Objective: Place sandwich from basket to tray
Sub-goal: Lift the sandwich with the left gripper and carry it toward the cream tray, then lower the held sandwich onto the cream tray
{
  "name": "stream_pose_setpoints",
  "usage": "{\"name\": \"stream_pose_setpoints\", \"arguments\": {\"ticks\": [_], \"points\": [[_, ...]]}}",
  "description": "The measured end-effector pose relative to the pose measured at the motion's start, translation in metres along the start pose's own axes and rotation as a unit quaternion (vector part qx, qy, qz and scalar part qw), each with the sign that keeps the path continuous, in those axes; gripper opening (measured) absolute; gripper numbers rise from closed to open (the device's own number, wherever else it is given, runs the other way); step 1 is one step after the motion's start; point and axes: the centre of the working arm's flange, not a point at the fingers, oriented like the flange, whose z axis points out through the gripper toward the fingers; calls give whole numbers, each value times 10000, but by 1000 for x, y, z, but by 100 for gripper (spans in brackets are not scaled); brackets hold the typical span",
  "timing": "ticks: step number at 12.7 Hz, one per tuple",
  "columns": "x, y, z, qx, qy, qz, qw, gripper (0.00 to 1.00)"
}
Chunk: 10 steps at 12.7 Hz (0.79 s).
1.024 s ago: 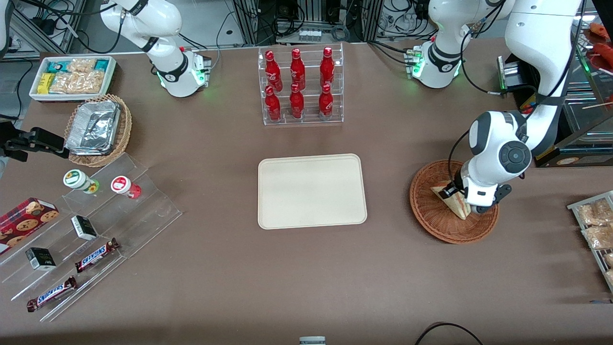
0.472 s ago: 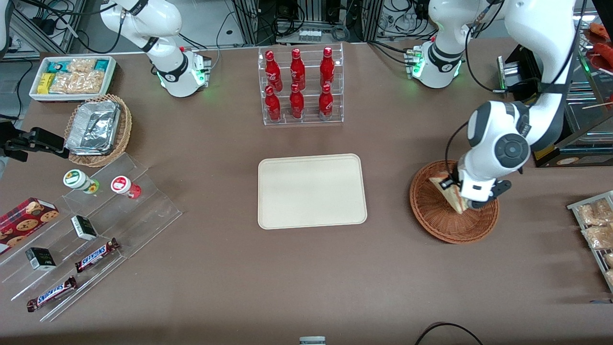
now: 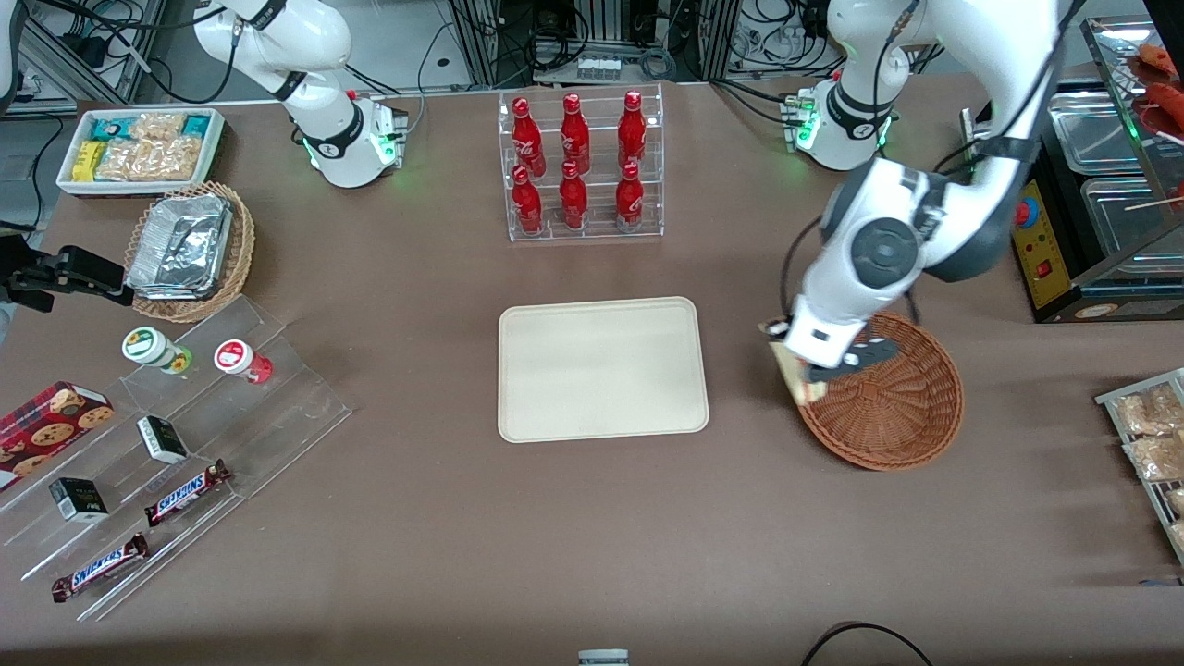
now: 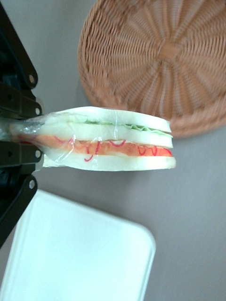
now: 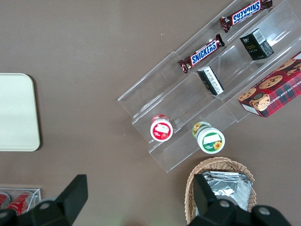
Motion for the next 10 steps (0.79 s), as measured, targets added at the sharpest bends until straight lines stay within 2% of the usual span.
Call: {"name": "stream_pose_setpoints", "arguments": {"ticks": [4,8,10], "points": [[-34,82,-3,-254,-34,779,9966,16],[-70,171,18,-133,258,964,9949,16],[-74,197,32,-204,187,1060,9940,16]]}}
